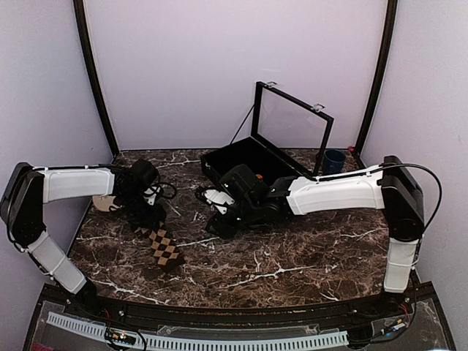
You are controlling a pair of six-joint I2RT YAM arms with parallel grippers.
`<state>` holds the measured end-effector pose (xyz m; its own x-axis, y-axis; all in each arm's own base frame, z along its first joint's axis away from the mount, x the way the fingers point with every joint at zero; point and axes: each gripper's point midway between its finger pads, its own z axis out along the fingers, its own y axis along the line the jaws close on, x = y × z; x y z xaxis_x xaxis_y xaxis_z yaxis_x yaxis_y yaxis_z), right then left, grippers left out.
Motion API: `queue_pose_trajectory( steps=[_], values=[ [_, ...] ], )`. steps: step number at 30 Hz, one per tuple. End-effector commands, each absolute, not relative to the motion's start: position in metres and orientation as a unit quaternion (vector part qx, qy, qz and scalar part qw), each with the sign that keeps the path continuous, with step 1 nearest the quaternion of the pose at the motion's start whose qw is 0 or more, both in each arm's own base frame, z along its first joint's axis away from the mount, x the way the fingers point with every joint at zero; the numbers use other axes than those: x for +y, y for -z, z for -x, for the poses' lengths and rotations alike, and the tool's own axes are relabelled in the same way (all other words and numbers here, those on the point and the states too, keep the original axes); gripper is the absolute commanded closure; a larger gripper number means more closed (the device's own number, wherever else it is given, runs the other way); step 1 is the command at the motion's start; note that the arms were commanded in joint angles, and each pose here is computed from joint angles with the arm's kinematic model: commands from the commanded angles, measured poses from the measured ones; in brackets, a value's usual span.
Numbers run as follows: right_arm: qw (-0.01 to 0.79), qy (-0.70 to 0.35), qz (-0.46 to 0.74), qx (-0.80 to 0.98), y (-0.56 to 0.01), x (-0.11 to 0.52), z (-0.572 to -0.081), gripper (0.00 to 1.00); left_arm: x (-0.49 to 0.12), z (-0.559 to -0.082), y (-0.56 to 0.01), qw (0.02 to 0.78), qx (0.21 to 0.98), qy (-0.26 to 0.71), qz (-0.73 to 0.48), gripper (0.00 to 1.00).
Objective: Roll the socks
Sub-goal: Pick up the sock from the center of the board, then place the sock at the center of the board.
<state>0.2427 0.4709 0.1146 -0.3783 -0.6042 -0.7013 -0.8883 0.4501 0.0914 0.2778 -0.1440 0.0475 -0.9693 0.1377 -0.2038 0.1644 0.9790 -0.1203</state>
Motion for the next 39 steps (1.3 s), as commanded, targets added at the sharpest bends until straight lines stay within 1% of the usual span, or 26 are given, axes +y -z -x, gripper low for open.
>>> queue_pose_trajectory(
  steps=[1, 7, 13, 17, 21, 23, 28, 31, 36, 39],
  values=[
    [0.337, -0.249, 0.448, 0.79, -0.139, 0.47, -0.248, 0.51, -0.171, -0.289, -0.109, 0.132, 0.979, 0.145, -0.052, 1.0],
    [0.358, -0.236, 0.427, 0.796, -0.144, 0.459, -0.253, 0.51, -0.205, -0.292, -0.166, 0.143, 0.955, 0.26, -0.018, 1.0],
    [0.398, -0.215, 0.396, 0.799, -0.162, 0.44, -0.261, 0.51, -0.237, -0.273, -0.198, 0.101, 0.913, 0.394, 0.029, 1.0],
    [0.397, -0.215, 0.401, 0.797, -0.165, 0.434, -0.257, 0.51, -0.251, -0.257, -0.196, 0.061, 0.882, 0.464, 0.064, 1.0],
    [0.387, -0.236, 0.411, 0.791, -0.163, 0.434, -0.247, 0.51, -0.253, -0.251, -0.182, 0.043, 0.873, 0.477, 0.09, 1.0],
    [0.383, -0.247, 0.413, 0.789, -0.162, 0.435, -0.243, 0.5, -0.255, -0.243, -0.173, 0.02, 0.864, 0.494, 0.099, 1.0],
    [0.378, -0.256, 0.413, 0.788, -0.161, 0.436, -0.239, 0.5, -0.265, -0.243, -0.175, 0.001, 0.803, 0.577, 0.151, 1.0],
    [0.38, -0.255, 0.41, 0.789, -0.162, 0.434, -0.24, 0.5, -0.271, -0.243, -0.178, -0.014, 0.776, 0.609, 0.161, 1.0],
    [0.393, -0.254, 0.395, 0.791, -0.166, 0.431, -0.244, 0.5, -0.287, -0.243, -0.186, -0.032, 0.771, 0.619, 0.146, 1.0],
    [0.396, -0.243, 0.383, 0.798, -0.159, 0.423, -0.245, 0.5, -0.297, -0.243, -0.191, -0.041, 0.765, 0.627, 0.141, 1.0]
  ],
)
